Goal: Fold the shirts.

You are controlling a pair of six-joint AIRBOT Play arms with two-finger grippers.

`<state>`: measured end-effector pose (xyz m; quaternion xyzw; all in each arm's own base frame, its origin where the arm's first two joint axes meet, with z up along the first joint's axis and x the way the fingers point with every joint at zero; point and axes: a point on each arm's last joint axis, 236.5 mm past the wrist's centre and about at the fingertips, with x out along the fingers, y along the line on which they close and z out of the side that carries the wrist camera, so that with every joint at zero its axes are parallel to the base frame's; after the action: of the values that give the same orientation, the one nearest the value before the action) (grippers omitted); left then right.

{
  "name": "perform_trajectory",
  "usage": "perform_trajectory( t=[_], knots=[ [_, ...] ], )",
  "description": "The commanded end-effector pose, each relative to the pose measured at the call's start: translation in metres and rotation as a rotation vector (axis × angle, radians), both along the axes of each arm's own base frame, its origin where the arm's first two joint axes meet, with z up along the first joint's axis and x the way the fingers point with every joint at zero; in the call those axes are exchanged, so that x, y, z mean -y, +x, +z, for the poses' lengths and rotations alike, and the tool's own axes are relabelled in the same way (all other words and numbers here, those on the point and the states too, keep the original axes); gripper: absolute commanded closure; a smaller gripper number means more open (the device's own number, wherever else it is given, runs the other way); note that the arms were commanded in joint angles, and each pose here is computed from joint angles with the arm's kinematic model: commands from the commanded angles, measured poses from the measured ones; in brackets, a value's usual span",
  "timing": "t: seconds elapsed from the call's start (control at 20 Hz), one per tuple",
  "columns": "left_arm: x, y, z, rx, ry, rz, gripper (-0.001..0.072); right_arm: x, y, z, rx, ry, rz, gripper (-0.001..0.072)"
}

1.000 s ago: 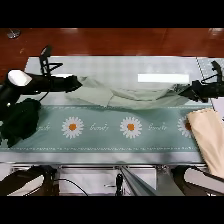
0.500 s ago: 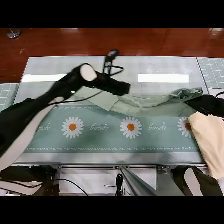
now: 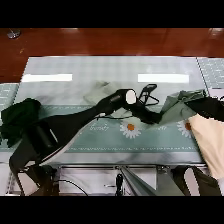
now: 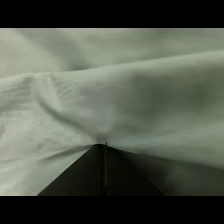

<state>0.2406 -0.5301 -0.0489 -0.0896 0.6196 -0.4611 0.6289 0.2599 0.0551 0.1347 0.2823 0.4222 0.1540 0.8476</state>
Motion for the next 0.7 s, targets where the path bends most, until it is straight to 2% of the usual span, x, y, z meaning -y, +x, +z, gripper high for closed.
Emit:
perform_trajectory(
  t=[0.0,0.15,0.3,0.4,0.55,0.65],
  knots=[
    [0.008,-0.006,0.008,-0.029,-0.027,-0.027,0.0689,-0.003,-0.001,0.003,0.004,0.015,0.004,0.0693],
    [-0.035,0.071,0.050,0.000,-0.071,0.087,0.0689,-0.009,0.000,0.009,0.020,0.045,0.014,0.0694],
    [-0.136,0.165,0.099,0.044,-0.067,0.303,0.0690,-0.032,0.007,0.019,0.064,0.067,0.075,0.0693],
    [-0.210,0.198,0.144,0.117,-0.060,0.399,0.0690,-0.061,0.020,0.027,0.085,0.083,0.162,0.0693],
    [-0.302,0.205,0.234,0.340,-0.074,0.521,0.0688,-0.118,0.055,0.031,0.075,0.112,0.295,0.0693],
    [-0.340,0.176,0.282,0.488,-0.093,0.557,0.0688,-0.165,0.080,0.018,0.037,0.110,0.398,0.0693]
  ],
)
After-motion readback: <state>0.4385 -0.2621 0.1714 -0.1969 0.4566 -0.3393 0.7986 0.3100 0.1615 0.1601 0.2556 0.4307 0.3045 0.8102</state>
